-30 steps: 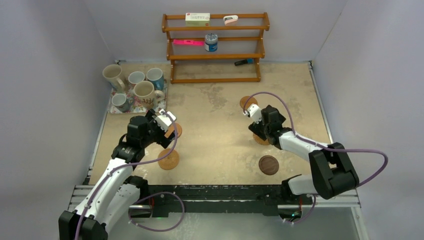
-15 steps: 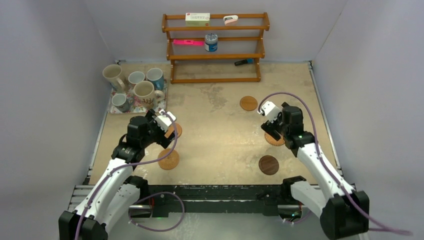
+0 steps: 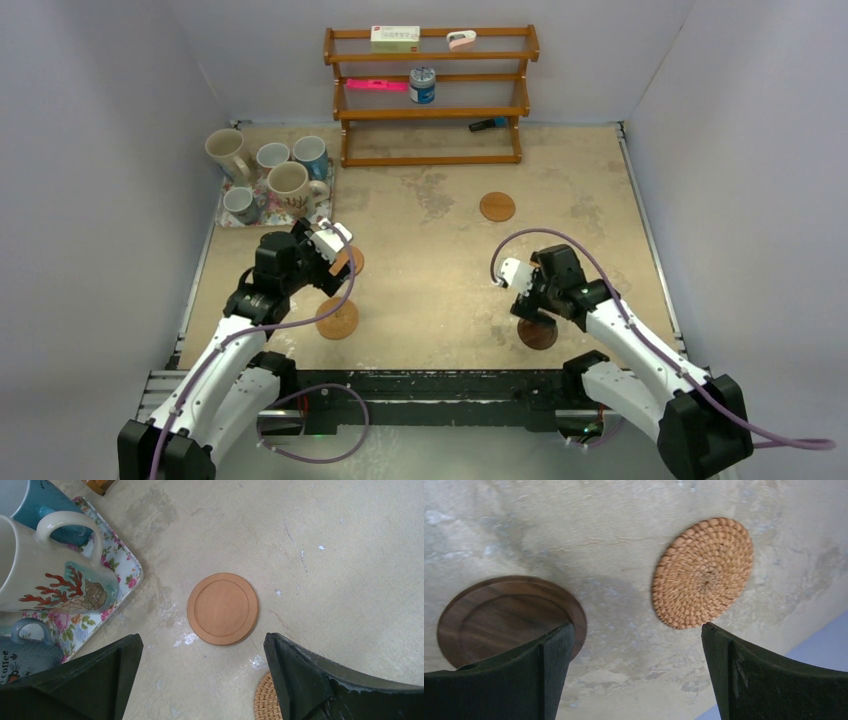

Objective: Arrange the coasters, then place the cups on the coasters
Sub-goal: Move the coaster to the center of the board.

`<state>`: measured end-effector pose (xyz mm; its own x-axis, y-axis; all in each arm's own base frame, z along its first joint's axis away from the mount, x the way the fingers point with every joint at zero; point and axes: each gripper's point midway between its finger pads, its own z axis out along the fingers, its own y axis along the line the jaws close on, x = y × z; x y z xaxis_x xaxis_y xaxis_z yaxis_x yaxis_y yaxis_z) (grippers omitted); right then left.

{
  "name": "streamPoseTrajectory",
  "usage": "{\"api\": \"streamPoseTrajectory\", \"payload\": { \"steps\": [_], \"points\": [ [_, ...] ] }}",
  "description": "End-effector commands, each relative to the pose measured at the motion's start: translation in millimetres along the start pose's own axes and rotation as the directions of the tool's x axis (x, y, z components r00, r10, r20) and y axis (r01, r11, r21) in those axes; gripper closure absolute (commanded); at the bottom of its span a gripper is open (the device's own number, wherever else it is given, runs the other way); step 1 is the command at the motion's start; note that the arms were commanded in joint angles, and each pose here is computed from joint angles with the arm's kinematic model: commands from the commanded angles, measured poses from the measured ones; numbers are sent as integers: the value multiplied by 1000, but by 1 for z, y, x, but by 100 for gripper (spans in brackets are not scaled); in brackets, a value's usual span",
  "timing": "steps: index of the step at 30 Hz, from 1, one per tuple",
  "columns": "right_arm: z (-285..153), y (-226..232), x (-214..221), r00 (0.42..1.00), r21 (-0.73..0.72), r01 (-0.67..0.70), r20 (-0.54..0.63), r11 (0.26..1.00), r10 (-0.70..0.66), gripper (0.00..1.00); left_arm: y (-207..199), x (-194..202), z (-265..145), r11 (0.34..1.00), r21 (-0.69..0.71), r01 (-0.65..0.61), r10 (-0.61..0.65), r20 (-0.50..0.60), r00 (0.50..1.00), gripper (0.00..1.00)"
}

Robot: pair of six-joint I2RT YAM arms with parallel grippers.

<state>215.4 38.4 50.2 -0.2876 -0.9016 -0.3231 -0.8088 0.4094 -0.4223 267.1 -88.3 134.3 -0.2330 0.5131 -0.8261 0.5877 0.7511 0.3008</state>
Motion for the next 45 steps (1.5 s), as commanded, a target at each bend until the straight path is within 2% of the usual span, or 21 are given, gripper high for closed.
{"api": "streamPoseTrajectory", "payload": {
  "steps": [1,10,21,30,37,45],
  "points": [
    [-1,20,2,999,-86,45,-18,995,-46,1,4,-5,3,1000,-20,11,-11,26,1000,0],
    [10,42,-2,996,-174,86,6,981,-86,1,4,-5,2,1000,-19,10,-9,30,999,0],
    [30,60,-40,983,-232,163,119,959,-138,1,4,-4,3,1000,-17,10,-10,26,1000,0],
    [56,59,-95,956,-213,241,223,947,-193,1,5,-3,3,1000,-23,9,-9,21,1000,0],
    [60,34,-154,928,-154,265,309,952,-208,1,5,-3,3,1000,-23,6,-5,24,1000,0],
    [85,25,-203,926,-93,274,293,957,-237,1,4,-4,2,1000,-22,3,-2,29,1000,0]
  ]
}}
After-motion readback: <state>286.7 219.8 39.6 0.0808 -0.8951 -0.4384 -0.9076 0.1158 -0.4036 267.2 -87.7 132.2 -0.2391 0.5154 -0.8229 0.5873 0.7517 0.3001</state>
